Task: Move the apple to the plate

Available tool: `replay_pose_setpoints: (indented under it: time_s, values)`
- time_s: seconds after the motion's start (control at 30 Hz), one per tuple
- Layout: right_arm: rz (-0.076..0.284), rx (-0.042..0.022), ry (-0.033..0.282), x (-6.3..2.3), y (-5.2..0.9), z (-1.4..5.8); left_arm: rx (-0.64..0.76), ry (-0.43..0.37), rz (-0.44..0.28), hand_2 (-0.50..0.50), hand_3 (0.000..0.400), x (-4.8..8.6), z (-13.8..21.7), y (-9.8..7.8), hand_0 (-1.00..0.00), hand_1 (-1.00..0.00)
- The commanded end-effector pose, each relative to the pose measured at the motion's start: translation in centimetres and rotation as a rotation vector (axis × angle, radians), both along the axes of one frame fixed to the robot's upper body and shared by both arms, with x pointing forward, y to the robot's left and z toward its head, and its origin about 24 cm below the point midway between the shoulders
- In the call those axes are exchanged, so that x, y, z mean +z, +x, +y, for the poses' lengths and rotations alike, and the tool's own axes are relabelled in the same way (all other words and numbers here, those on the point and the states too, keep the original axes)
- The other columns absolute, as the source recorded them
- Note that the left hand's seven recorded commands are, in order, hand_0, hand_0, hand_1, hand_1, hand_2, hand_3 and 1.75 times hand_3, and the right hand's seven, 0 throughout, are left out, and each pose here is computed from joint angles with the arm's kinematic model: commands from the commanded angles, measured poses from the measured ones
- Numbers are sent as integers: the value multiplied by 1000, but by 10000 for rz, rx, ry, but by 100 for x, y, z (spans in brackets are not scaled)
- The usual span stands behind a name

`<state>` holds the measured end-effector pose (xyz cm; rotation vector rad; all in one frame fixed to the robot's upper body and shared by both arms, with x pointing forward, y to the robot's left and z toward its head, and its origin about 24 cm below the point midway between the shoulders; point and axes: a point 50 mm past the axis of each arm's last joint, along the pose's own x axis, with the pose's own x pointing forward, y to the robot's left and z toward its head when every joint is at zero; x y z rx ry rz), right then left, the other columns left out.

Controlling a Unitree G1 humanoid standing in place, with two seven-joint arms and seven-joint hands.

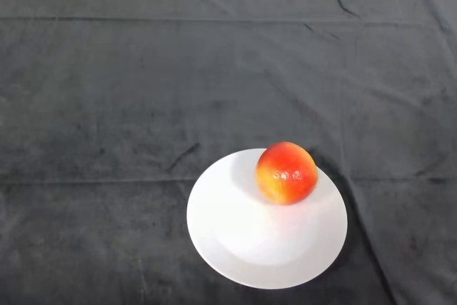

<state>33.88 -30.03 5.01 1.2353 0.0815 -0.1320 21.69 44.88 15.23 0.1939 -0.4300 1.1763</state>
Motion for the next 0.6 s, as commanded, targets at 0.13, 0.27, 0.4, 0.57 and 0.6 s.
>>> replay_pose_setpoints:
  time_s: [0.13,0.27,0.4,0.57,0.6]
  values:
    - [-746,-154,-15,240,95,-66,522,296,-66,0,0,121,150,-147,0,0]
    - [-747,-154,-15,240,95,-66,510,295,-54,0,0,121,146,-142,0,0]
    - [-747,-154,-16,240,95,-66,502,294,-44,0,0,119,144,-139,0,0]
    - [-747,-154,-16,240,95,-66,493,295,-30,0,0,118,144,-139,0,0]
    - [-747,-154,-16,240,95,-66,492,296,-27,0,0,118,144,-139,0,0]
